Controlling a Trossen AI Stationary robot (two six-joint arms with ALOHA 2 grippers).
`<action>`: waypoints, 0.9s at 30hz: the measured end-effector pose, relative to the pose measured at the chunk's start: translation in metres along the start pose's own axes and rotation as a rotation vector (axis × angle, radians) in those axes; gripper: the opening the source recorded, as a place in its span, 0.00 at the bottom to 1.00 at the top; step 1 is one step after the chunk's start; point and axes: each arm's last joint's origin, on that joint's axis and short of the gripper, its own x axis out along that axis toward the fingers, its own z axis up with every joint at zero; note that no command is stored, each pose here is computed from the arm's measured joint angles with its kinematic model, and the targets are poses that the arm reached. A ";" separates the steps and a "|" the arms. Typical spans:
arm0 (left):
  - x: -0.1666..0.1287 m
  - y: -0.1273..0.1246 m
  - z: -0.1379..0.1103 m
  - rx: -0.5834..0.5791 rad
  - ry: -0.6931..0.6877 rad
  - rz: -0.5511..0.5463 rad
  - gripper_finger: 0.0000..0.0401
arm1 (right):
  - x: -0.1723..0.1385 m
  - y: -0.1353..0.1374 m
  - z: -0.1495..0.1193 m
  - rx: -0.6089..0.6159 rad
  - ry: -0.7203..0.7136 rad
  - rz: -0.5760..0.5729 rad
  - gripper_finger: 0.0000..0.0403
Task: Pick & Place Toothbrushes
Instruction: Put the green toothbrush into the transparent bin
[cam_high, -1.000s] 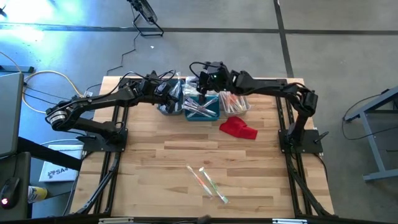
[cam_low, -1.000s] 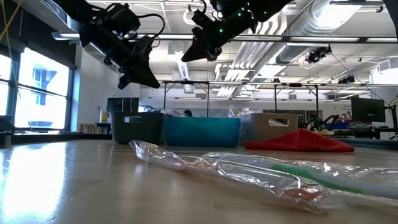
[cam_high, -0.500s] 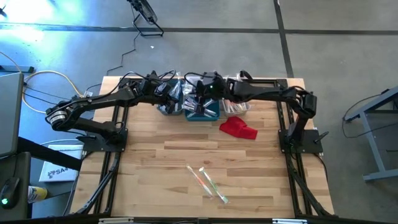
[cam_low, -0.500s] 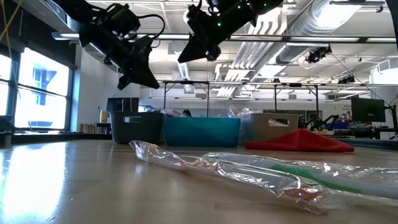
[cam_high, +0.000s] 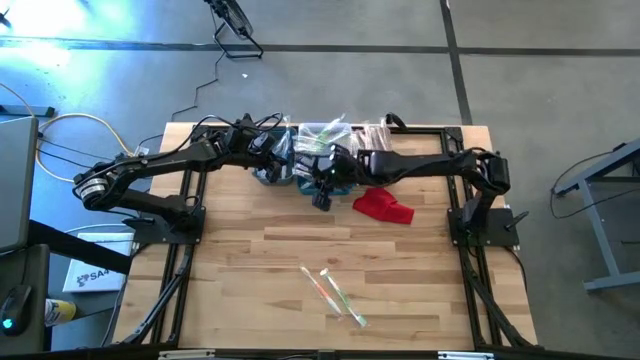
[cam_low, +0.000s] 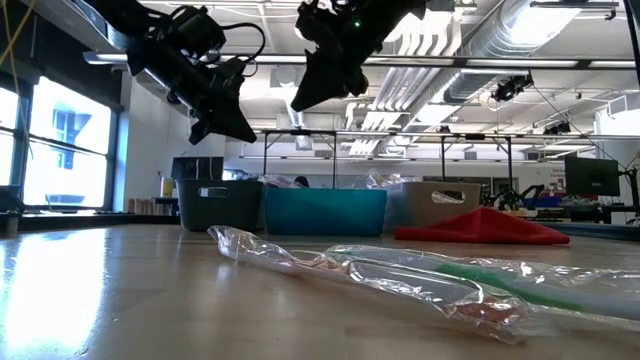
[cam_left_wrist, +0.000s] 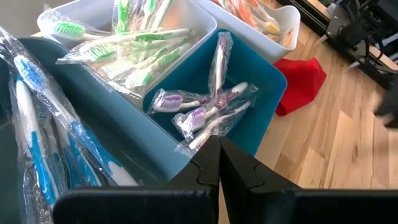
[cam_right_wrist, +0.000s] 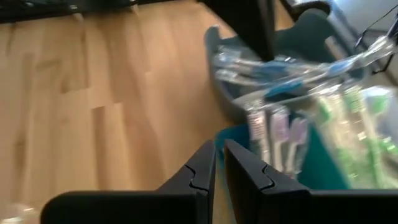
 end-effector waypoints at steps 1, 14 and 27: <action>0.000 0.000 0.000 0.000 0.000 0.000 0.00 | -0.001 0.004 -0.001 0.014 0.006 0.007 0.07; 0.000 -0.001 -0.001 -0.006 0.025 -0.030 0.00 | -0.014 0.063 -0.018 0.152 0.086 0.034 0.07; 0.000 0.000 -0.002 -0.006 0.035 -0.026 0.00 | -0.029 0.108 -0.033 0.343 0.118 0.053 0.07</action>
